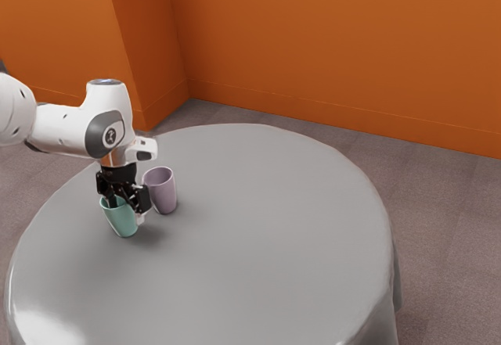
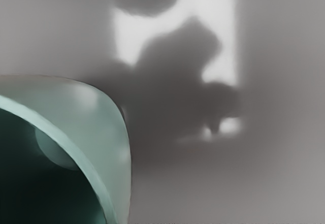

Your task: Place the left cup onto the right cup

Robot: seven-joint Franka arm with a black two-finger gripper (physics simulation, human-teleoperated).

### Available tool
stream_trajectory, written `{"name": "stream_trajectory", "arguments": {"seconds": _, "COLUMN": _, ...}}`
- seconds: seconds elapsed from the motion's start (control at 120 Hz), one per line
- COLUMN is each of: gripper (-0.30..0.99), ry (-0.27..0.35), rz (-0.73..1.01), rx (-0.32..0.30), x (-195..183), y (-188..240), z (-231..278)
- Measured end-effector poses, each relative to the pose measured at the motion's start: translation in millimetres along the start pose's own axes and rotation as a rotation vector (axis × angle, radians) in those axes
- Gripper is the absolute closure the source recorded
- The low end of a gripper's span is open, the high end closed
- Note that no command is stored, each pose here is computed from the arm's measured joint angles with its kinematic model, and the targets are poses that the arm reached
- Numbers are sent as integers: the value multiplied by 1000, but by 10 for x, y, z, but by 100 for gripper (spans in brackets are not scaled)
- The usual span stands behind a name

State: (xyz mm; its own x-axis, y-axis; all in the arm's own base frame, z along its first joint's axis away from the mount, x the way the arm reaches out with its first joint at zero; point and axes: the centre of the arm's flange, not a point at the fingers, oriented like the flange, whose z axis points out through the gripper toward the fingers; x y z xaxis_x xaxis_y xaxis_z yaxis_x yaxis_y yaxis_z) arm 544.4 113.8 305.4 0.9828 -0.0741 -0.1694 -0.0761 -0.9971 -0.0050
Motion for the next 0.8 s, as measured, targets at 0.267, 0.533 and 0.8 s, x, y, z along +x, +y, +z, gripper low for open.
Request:
{"name": "stream_trajectory", "arguments": {"seconds": 0.267, "gripper": 0, "ry": 12, "rz": 4, "rx": 12, "x": 41, "y": -7, "z": 85}}
{"name": "stream_trajectory", "arguments": {"seconds": 0.533, "gripper": 30, "ry": 24, "rz": 5, "rx": 18, "x": 64, "y": -16, "z": 92}}
{"name": "stream_trajectory", "arguments": {"seconds": 0.8, "gripper": 66, "ry": 29, "rz": 6, "rx": 19, "x": 70, "y": -16, "z": 87}}
